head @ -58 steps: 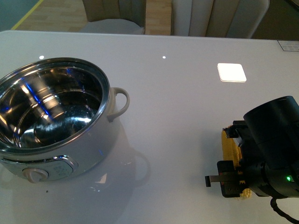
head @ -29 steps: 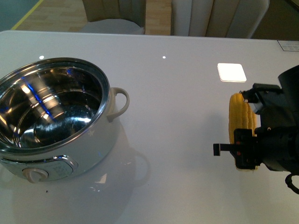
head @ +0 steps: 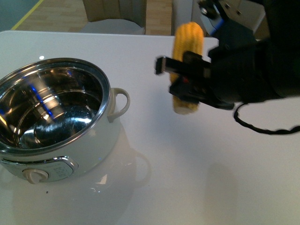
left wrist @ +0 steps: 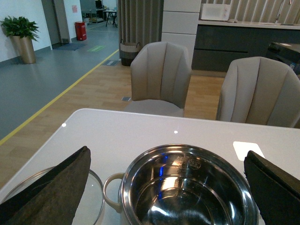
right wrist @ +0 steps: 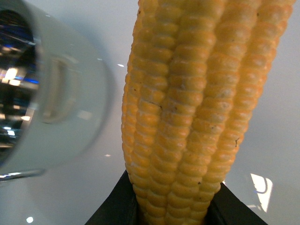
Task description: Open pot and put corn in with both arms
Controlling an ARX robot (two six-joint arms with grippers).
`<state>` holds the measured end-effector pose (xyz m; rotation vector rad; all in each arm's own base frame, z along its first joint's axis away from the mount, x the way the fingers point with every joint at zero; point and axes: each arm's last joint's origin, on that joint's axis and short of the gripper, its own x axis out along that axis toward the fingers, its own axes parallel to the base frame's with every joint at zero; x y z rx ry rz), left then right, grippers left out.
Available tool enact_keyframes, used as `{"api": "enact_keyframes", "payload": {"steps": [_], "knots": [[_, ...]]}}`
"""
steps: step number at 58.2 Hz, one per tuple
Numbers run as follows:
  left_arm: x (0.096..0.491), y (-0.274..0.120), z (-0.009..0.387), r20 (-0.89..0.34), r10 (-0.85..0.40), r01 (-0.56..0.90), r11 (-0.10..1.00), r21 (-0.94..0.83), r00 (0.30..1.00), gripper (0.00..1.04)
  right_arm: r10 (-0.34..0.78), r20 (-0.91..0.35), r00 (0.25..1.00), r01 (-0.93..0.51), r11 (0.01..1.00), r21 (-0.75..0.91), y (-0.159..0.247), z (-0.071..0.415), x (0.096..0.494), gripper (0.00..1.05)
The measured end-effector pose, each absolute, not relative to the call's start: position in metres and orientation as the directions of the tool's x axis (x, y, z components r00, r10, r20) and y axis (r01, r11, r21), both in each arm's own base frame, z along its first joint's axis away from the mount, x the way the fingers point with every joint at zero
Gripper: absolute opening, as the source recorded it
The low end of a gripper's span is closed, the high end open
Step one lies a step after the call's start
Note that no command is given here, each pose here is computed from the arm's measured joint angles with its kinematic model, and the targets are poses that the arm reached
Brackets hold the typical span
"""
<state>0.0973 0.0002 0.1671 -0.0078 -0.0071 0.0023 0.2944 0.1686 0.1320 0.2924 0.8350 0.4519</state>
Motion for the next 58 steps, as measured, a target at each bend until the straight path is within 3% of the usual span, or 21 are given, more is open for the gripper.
{"api": "enact_keyframes", "payload": {"steps": [7, 25, 41, 58], "knots": [[0.097, 0.0, 0.167, 0.007, 0.003, -0.003, 1.0, -0.008, 1.0, 0.98, 0.583, -0.594, 0.555, -0.3, 0.806, 0.51, 0.195, 0.144, 0.302, 0.2], [0.097, 0.0, 0.167, 0.007, 0.002, -0.002, 1.0, -0.008, 1.0, 0.98, 0.692, -0.527, 0.493, -0.268, 0.698, 0.665, 0.245, 0.152, 0.324, 0.19], [0.097, 0.0, 0.167, 0.007, 0.002, -0.002, 1.0, -0.008, 1.0, 0.98, 0.745, -0.48, 0.463, -0.236, 0.625, 0.744, 0.278, 0.159, 0.335, 0.19], [0.097, 0.0, 0.167, 0.007, 0.002, -0.002, 1.0, -0.008, 1.0, 0.98, 0.778, -0.504, 0.376, -0.189, 0.597, 0.78, 0.313, 0.135, 0.332, 0.21]]}}
